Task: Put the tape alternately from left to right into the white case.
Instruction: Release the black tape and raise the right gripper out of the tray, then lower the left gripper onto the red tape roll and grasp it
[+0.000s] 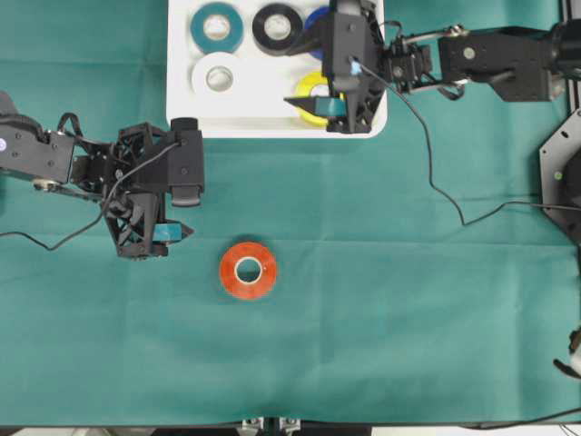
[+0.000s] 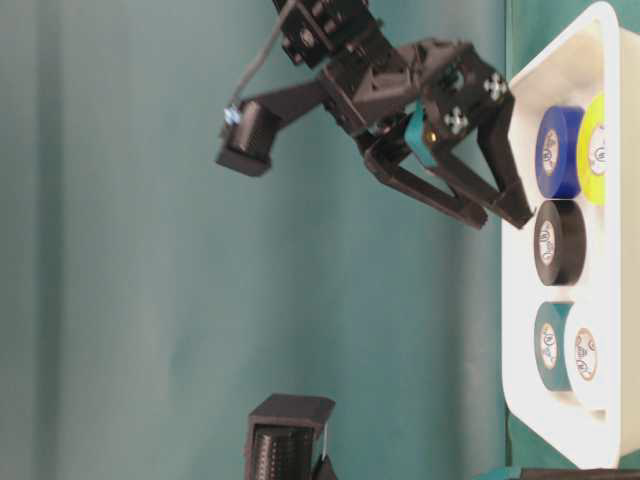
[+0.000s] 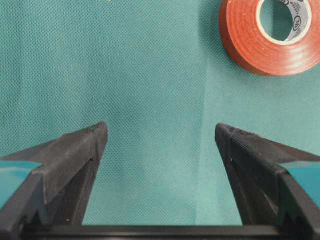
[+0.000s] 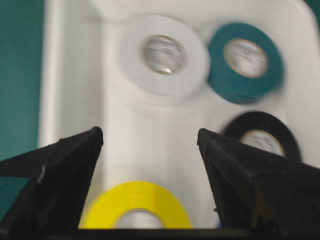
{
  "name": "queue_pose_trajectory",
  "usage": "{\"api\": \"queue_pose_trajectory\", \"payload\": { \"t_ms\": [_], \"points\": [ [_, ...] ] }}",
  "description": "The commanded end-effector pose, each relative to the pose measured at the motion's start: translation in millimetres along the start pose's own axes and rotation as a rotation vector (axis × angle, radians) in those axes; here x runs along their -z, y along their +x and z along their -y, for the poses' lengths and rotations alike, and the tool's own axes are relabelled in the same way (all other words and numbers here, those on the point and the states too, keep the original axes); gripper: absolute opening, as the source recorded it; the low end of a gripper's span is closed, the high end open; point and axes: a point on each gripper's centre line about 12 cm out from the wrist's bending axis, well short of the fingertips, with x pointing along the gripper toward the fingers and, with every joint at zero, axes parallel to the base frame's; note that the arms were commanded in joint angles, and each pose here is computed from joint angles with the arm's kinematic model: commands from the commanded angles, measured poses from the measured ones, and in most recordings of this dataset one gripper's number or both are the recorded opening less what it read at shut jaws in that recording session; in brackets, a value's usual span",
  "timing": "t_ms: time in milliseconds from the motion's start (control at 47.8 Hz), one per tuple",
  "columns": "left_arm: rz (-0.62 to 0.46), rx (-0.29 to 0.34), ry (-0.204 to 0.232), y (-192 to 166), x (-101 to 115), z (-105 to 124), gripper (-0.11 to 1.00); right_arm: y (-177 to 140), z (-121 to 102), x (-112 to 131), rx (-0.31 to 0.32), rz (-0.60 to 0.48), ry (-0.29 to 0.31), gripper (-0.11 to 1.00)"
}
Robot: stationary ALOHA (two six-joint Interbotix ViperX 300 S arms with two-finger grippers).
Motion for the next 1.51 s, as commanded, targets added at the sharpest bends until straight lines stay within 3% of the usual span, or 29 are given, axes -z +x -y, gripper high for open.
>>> {"api": "queue_pose_trajectory", "payload": {
  "t_ms": [0, 230, 565, 1276, 1380, 1485],
  "points": [
    [0.037, 0.01, -0.002, -6.1, -10.1, 3.2, 0.82, -10.8, -13.5, -14.6, -0.031, 0.056, -0.02, 0.84],
    [0.039, 0.01, -0.002, -6.2, -10.7, 3.4, 0.82, -19.9, -47.1, -11.9, -0.111, 0.067, -0.048, 0.84],
    [0.042, 0.011, -0.002, -6.6, -11.9, 3.6, 0.82, -27.4, -76.7, 2.8, -0.182, 0.037, -0.05, 0.84],
    [0.042, 0.011, -0.003, -6.3, -12.3, 3.7, 0.82, -32.0, -90.1, 16.1, -0.221, 0.014, -0.057, 0.84],
    [0.043, 0.012, -0.022, -6.0, -12.8, 3.8, 0.82, -32.0, -90.1, 16.1, -0.221, 0.015, -0.059, 0.84],
    [0.05, 0.016, -0.083, -6.2, -15.3, 4.9, 0.82, -32.0, -89.5, 16.1, -0.219, 0.014, -0.056, 0.84]
  ]
}}
